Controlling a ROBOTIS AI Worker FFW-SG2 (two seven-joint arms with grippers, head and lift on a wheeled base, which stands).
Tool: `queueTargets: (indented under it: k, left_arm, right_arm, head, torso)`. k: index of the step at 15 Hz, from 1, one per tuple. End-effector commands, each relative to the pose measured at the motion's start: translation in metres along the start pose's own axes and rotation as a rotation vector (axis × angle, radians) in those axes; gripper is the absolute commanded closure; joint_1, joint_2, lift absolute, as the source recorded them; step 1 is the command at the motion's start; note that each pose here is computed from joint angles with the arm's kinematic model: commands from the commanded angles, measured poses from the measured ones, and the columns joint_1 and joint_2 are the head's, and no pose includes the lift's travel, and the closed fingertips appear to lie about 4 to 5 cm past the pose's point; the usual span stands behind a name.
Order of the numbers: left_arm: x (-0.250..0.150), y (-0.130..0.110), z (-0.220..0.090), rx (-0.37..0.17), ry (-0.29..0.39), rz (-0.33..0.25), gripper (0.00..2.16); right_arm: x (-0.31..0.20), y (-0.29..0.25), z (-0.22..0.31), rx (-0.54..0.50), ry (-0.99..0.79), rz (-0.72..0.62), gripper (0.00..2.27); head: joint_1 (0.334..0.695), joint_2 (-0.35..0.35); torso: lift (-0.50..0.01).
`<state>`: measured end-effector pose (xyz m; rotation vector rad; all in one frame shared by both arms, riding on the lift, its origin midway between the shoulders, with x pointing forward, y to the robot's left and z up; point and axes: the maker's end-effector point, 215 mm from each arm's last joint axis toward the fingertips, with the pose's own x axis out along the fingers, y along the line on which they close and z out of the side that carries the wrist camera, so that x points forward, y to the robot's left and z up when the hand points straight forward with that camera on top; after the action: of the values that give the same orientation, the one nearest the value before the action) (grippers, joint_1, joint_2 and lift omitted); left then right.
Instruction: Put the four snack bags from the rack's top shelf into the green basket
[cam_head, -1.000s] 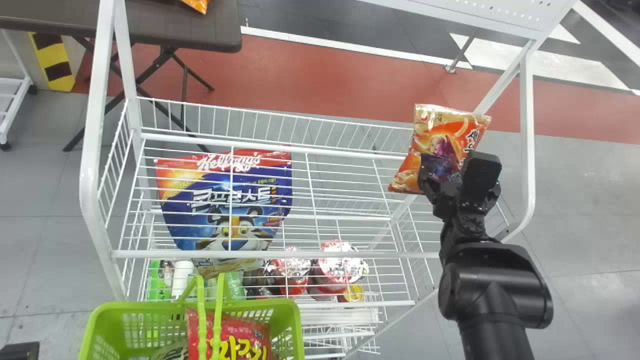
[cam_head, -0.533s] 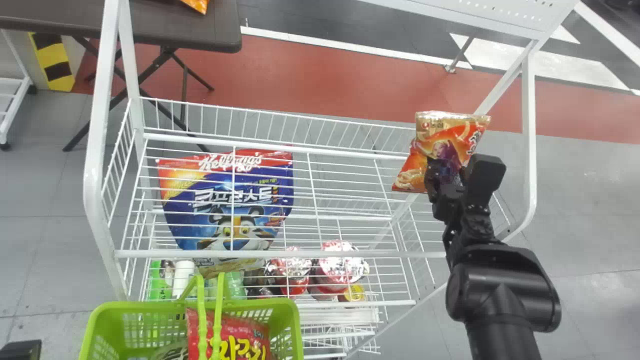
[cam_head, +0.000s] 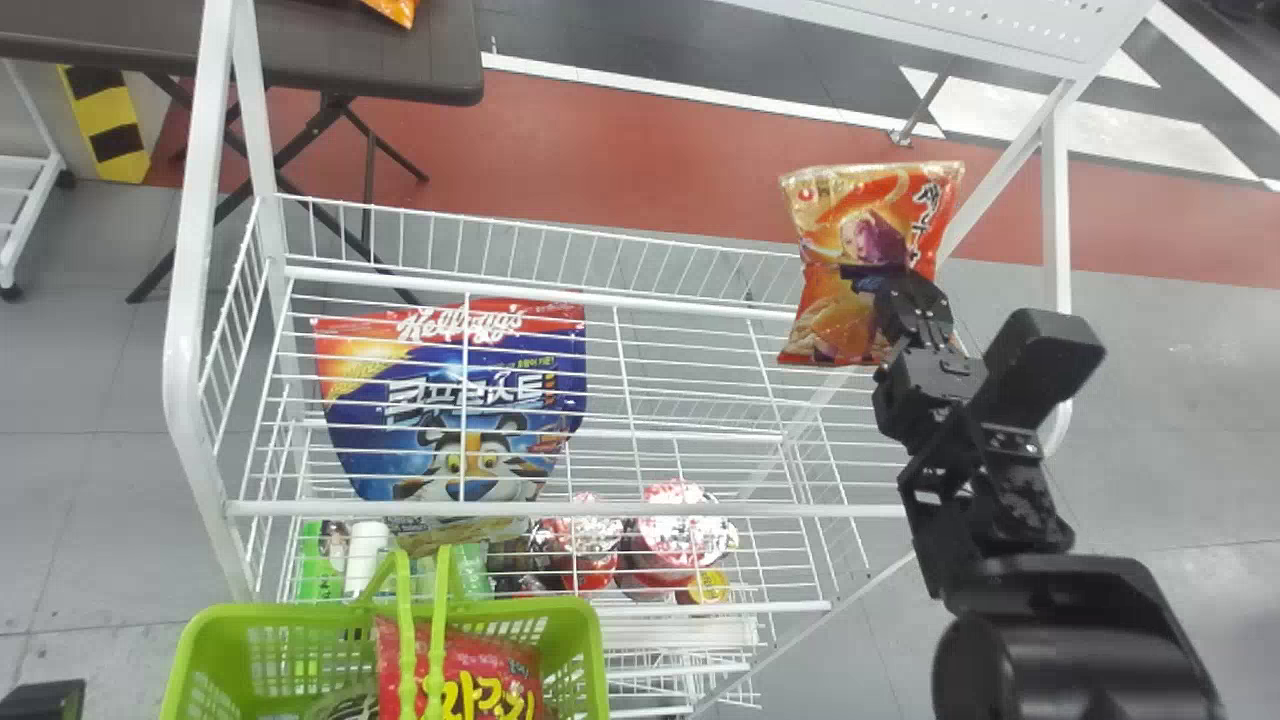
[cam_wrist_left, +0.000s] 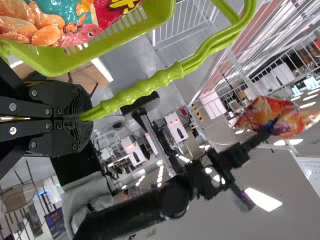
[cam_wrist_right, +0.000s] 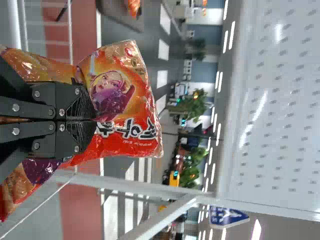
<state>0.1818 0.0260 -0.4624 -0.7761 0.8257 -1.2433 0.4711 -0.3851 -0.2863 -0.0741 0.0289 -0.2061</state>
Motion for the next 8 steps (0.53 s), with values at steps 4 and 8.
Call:
queueTargets:
  k: [4, 8]
  left_arm:
    - [-0.001, 0.001, 0.001, -0.004, -0.010, 0.003, 2.12]
    - [0.003, -0.002, 0.003, 0.001, -0.013, -0.004, 2.12]
  right_arm:
    - [-0.086, 0.088, -0.038, 0.159, 0.287, 0.261, 2.22]
    - [-0.162, 0.160, -0.088, 0.255, 0.522, 0.496, 2.22]
  head:
    - [0.695, -0.350]
    - [0.695, -0.350]
  torso:
    - [0.000]
    - [0.000]
